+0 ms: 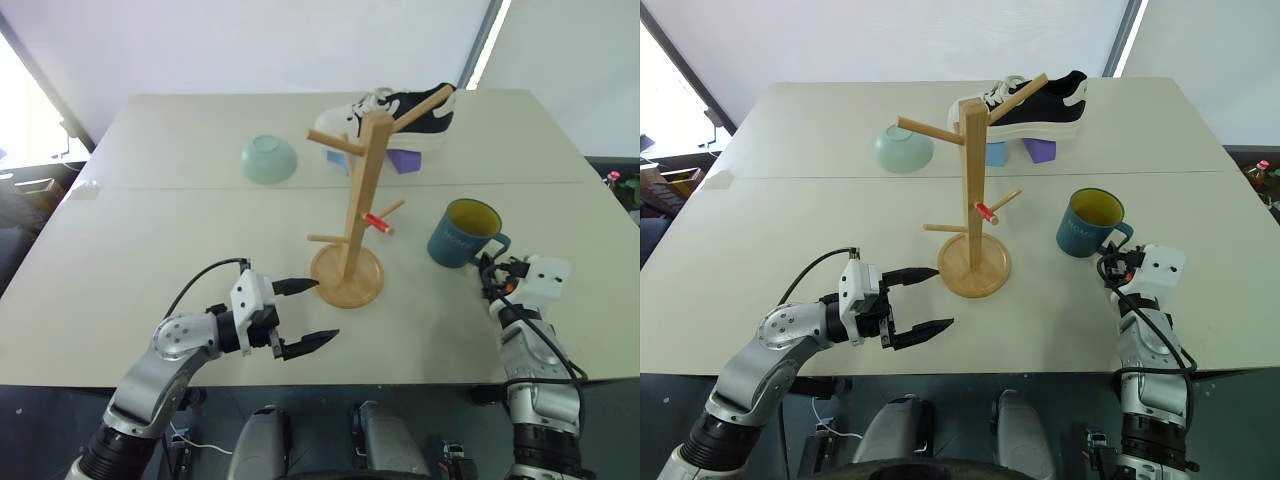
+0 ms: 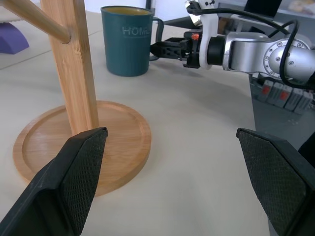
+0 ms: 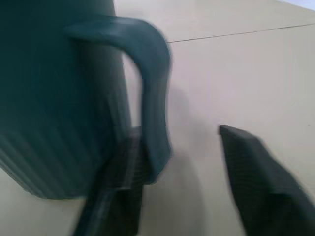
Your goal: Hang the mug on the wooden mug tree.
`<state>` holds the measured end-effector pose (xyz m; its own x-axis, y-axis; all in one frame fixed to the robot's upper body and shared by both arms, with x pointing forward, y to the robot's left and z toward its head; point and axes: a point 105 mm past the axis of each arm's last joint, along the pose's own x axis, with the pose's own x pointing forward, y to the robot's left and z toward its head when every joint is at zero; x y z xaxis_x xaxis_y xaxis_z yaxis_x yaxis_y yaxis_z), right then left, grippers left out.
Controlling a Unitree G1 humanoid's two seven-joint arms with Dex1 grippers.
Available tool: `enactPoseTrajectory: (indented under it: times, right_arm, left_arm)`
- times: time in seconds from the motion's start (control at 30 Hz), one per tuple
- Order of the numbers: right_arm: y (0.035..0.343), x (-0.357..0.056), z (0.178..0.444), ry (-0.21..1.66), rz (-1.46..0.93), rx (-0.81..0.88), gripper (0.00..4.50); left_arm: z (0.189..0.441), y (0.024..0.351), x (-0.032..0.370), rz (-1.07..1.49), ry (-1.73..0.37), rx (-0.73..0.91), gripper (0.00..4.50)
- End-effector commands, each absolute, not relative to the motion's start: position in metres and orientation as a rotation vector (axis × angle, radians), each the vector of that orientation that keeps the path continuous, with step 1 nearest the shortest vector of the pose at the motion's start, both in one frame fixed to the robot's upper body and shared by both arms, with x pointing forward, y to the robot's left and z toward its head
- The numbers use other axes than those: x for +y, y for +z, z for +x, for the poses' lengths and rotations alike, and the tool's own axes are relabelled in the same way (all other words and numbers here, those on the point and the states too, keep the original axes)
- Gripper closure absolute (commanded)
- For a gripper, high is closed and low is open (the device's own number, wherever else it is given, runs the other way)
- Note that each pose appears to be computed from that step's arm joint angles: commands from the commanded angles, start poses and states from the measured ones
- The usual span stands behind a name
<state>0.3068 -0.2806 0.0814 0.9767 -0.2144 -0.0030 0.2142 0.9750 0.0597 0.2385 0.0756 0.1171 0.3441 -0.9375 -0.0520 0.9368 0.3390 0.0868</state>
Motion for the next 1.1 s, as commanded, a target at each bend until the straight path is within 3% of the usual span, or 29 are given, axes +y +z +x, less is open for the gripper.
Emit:
enactPoseTrajectory:
  times: [0.03, 0.07, 0.1, 0.17, 0.27, 0.5, 0.77, 1.1]
  right_arm:
    - [0.087, -0.276, 0.309, -0.184, 0.079, -0.035, 3.81]
    - [0.088, -0.274, 0.309, -0.174, 0.083, -0.038, 4.29]
    - [0.088, -0.273, 0.309, -0.165, 0.083, -0.042, 4.44]
    - [0.092, -0.27, 0.309, -0.133, 0.055, -0.051, 4.44]
    - [0.106, -0.252, 0.302, 0.028, -0.176, -0.064, 4.44]
    - [0.153, -0.196, 0.266, 0.48, -0.609, -0.16, 4.44]
    - [0.194, -0.145, 0.234, 0.699, -0.631, -0.213, 4.44]
    - [0.215, -0.122, 0.236, 0.72, -0.637, -0.243, 4.44]
  left_arm:
    - [0.236, 0.13, 0.073, 0.121, -1.228, -0.063, 0.0]
    - [0.237, 0.13, 0.074, 0.119, -1.224, -0.063, 0.0]
    - [0.237, 0.13, 0.075, 0.117, -1.219, -0.063, 0.0]
    - [0.238, 0.13, 0.077, 0.118, -1.2, -0.07, 0.0]
    - [0.249, 0.128, 0.093, 0.105, -1.115, -0.058, 0.0]
    - [0.264, 0.117, 0.132, 0.163, -1.006, -0.015, 0.0]
    - [0.275, 0.129, 0.145, 0.182, -1.001, -0.045, 0.0]
    - [0.257, 0.158, 0.143, 0.151, -1.186, -0.042, 0.0]
